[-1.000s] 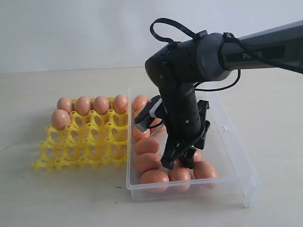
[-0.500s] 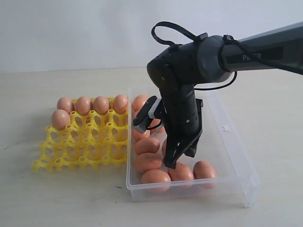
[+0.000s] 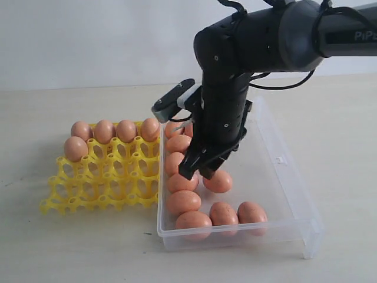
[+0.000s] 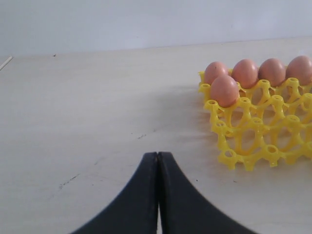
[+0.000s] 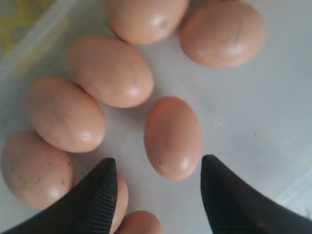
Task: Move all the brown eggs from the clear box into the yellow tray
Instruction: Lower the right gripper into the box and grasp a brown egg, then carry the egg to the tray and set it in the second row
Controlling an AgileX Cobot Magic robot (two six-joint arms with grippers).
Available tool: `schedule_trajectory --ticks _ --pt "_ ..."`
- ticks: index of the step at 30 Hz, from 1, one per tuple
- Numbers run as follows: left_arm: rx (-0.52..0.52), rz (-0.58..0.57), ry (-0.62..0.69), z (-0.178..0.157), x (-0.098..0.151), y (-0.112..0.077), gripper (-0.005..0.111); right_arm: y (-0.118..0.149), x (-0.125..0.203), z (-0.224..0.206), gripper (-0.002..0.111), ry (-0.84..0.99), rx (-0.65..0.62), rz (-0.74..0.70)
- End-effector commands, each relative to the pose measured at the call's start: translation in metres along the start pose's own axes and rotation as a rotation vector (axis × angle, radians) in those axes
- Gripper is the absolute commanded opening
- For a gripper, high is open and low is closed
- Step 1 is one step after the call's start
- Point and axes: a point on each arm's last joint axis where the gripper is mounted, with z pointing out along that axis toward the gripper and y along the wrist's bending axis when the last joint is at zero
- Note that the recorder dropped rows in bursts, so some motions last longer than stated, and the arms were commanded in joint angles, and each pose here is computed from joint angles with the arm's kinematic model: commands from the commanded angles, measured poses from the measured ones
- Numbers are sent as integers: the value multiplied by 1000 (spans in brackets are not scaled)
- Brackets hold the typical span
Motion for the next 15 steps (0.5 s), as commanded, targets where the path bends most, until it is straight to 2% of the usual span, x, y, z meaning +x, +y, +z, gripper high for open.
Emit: schedule_trajectory --ticks 1,3,6,10,15 --pt "6 -2 -15 -1 -2 0 0 3 -7 4 53 -81 -37 -370" --pt "6 -2 -15 -1 -2 0 0 3 -11 7 53 -110 -15 -526" --pt "6 -2 -15 -1 -2 0 0 1 -19 9 53 -181 35 -611" --pt "6 -2 -15 -1 -2 0 0 -1 -27 14 53 -255 80 -622" --pt "6 -2 -15 -1 -2 0 0 1 -27 22 53 -242 56 -632"
